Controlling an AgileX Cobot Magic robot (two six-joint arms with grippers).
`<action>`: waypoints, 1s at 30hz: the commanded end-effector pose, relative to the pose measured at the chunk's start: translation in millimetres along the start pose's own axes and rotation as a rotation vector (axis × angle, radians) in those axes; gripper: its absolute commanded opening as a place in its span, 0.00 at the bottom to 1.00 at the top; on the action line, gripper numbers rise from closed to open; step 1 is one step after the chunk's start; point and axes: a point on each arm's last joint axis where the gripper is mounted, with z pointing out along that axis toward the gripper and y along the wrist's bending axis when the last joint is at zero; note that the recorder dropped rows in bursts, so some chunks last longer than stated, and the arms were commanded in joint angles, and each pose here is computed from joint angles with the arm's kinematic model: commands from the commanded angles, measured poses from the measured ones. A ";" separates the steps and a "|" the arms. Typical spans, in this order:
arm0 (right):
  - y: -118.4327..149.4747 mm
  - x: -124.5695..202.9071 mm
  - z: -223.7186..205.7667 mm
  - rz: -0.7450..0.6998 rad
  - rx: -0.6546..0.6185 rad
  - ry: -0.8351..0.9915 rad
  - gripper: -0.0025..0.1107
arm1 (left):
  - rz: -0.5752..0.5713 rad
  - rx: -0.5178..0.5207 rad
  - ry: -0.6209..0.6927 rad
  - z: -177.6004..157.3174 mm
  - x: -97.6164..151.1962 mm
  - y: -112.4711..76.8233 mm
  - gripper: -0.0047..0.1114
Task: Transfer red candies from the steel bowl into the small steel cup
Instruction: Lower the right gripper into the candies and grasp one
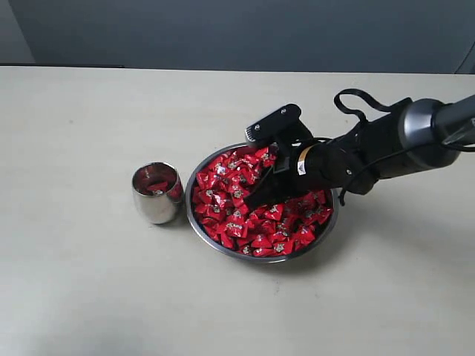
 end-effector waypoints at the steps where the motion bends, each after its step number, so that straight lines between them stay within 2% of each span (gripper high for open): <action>1: -1.6 -2.6 2.5 -0.001 0.001 -0.031 0.38 | -0.004 0.000 -0.003 0.0 0.9 -0.1 0.04; 6: -1.7 -1.7 2.6 -0.001 0.001 -0.019 0.35 | -0.004 0.000 -0.003 0.0 0.9 -0.1 0.04; 16: -1.8 0.0 2.6 -0.004 0.002 -0.001 0.02 | -0.004 0.000 -0.003 0.0 0.9 -0.1 0.04; 30: -2.1 -2.3 -0.7 -0.017 0.004 -0.006 0.01 | -0.004 0.000 -0.003 0.0 0.9 -0.1 0.04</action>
